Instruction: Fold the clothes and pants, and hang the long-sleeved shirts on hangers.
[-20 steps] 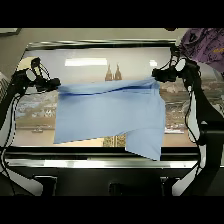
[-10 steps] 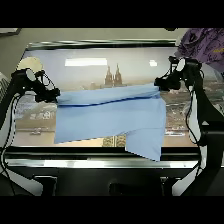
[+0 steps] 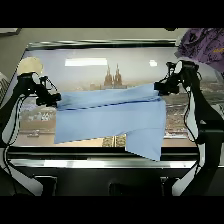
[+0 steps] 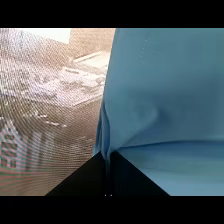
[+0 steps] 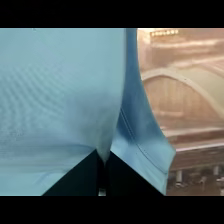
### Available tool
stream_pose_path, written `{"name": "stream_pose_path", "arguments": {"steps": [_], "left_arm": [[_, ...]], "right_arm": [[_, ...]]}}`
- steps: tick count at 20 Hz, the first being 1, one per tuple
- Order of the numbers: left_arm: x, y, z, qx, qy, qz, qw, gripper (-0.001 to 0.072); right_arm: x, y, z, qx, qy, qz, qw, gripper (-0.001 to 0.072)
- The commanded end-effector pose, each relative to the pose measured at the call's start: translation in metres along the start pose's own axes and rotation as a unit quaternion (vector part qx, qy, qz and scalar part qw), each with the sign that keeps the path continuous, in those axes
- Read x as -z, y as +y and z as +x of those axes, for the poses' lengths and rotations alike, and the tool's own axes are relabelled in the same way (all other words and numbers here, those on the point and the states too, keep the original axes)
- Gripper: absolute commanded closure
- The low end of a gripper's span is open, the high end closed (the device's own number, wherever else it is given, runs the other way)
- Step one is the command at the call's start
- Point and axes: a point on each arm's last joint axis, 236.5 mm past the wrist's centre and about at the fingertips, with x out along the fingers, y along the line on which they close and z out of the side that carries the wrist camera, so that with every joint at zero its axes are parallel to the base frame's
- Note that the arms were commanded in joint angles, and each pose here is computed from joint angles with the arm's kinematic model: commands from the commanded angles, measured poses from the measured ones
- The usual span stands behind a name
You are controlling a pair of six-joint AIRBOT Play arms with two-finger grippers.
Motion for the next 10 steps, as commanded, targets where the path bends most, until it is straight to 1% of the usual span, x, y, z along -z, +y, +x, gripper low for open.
{"name": "stream_pose_path", "arguments": {"steps": [1,2,3,4,5,6,7,8,10], "left_arm": [[0.0,0.001,0.005,-0.003,0.003,0.0,1.0,0.0686],[0.0,0.001,0.006,-0.003,0.004,0.0,1.0,0.0656],[0.0,0.001,0.006,-0.002,0.004,0.0,1.0,0.0549],[0.0,0.0,0.005,-0.001,0.004,0.0,1.0,0.041],[0.0,0.0,0.004,-0.001,0.003,0.0,1.0,0.0254],[0.0,0.001,-0.001,-0.001,0.002,0.0,1.0,0.0104],[-0.003,0.003,-0.01,-0.005,-0.005,-0.001,1.0,0.0021],[-0.008,0.011,-0.024,-0.017,-0.017,-0.001,1.0,0.0021],[-0.016,0.036,-0.064,-0.052,-0.052,-0.004,0.997,0.0022]], "right_arm": [[0.012,0.006,0.011,-0.016,0.031,-0.004,0.999,0.0678],[0.013,0.01,0.013,-0.025,0.034,-0.008,0.999,0.0675],[0.014,0.013,0.013,-0.03,0.034,-0.007,0.999,0.0616],[0.013,0.013,0.012,-0.031,0.032,-0.008,0.999,0.0548],[0.014,0.013,0.012,-0.03,0.034,-0.008,0.999,0.0499],[0.015,0.011,0.009,-0.026,0.036,-0.008,0.999,0.0373],[0.016,0.007,0.003,-0.017,0.036,-0.009,0.999,0.0179],[0.015,0.004,-0.008,-0.012,0.03,-0.01,0.999,0.011],[0.011,-0.009,-0.043,-0.008,0.005,-0.005,1.0,0.0111]]}}
